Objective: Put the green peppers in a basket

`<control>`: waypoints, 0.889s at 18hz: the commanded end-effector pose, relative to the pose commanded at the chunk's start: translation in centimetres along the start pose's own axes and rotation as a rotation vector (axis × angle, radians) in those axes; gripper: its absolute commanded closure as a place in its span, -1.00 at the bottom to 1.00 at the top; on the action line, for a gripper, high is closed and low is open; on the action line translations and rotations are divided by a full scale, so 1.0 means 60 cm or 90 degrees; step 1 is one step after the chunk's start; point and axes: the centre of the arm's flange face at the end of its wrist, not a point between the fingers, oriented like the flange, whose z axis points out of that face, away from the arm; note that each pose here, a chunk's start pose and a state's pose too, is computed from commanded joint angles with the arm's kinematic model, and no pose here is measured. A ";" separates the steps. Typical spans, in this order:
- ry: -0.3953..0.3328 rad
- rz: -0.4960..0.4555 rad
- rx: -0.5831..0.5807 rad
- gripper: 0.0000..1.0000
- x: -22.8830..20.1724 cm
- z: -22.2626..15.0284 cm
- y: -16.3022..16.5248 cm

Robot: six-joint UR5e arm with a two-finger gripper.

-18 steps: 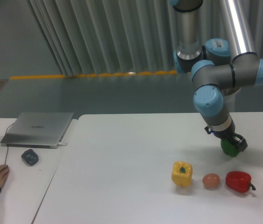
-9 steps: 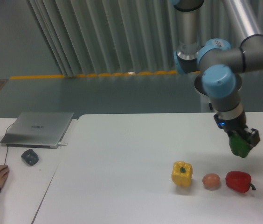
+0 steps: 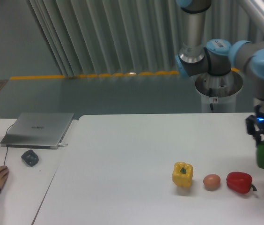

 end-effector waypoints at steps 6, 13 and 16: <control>0.000 0.085 -0.011 0.30 -0.042 0.008 0.106; 0.008 0.166 -0.016 0.26 -0.070 0.026 0.201; 0.000 0.183 -0.019 0.11 -0.086 0.037 0.239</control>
